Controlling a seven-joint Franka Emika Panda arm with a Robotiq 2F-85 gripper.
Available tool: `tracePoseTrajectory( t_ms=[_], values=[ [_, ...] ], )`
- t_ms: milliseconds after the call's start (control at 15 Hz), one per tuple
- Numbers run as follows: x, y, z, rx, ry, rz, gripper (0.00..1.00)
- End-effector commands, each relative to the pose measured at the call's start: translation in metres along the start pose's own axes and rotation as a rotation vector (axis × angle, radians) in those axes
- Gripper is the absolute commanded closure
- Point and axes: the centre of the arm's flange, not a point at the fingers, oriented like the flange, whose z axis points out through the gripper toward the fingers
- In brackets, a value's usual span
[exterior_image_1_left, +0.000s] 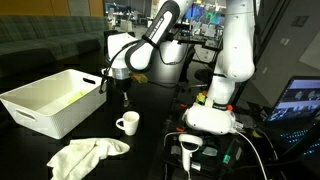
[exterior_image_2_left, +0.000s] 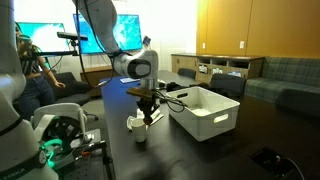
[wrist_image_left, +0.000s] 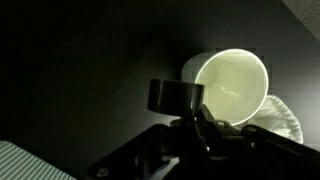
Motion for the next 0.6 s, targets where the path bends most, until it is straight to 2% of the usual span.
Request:
tracePoseTrajectory(
  t_ms=[0, 533],
  values=[
    [-0.009, -0.019, -0.020, -0.036, -0.014, -0.024, 0.97],
    [0.015, -0.048, -0.021, -0.040, -0.058, -0.121, 0.97]
  ],
)
